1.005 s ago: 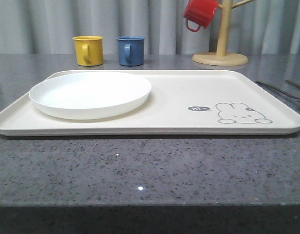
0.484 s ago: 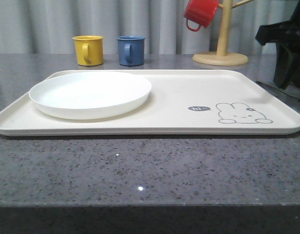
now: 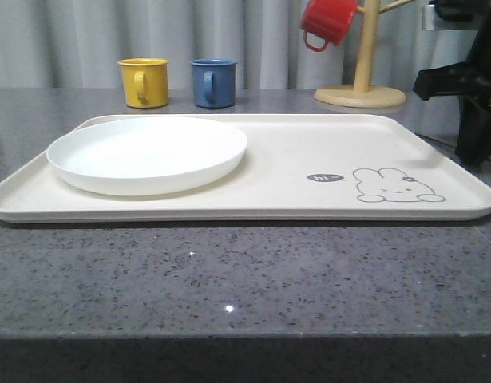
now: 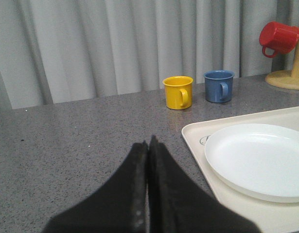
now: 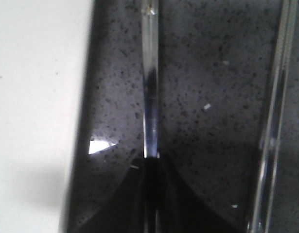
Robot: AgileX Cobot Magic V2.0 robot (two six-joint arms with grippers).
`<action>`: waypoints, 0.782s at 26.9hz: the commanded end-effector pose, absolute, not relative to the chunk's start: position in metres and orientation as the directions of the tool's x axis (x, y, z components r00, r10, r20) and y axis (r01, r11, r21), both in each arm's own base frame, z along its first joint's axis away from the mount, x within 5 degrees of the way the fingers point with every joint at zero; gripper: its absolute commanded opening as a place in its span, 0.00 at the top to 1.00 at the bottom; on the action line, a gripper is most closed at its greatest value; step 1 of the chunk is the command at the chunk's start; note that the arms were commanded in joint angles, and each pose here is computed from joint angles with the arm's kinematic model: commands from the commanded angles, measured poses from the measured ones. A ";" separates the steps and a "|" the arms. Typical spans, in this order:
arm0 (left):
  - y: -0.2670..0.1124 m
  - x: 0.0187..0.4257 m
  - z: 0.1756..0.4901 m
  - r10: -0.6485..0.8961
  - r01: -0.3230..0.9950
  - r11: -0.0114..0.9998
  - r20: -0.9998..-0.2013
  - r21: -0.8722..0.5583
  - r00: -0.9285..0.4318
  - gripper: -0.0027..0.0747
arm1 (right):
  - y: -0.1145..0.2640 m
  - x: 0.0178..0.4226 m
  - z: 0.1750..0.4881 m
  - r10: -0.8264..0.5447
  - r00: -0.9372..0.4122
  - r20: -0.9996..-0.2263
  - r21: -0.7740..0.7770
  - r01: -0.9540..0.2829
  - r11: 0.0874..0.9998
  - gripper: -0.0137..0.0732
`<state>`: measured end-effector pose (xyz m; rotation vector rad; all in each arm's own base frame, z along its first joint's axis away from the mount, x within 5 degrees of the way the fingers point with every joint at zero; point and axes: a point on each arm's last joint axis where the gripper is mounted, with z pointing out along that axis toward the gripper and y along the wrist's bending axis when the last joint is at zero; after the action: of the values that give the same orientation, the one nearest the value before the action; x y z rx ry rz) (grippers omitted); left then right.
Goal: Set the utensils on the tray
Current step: 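Grasp the silver fork beside the tray with the right gripper, then lower the fork onto the tray beside the plate and release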
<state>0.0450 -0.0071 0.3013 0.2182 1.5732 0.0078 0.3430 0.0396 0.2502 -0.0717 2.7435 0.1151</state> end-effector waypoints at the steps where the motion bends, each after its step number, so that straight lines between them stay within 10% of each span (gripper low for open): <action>1: -0.007 0.044 0.317 0.112 0.118 0.985 -0.989 0.123 0.096 0.99 | 0.038 0.339 0.279 -0.023 -0.886 -0.464 0.075 -0.066 0.995 0.87; 21: -0.007 0.044 0.317 0.112 0.118 0.985 -0.989 0.123 0.096 0.99 | 0.169 0.318 0.347 0.013 -0.858 -0.513 0.181 -0.093 0.979 0.87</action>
<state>0.0450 -0.0071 0.3013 0.2182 1.5732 0.0078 0.3170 0.1598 0.3256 -0.0812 2.6804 0.2131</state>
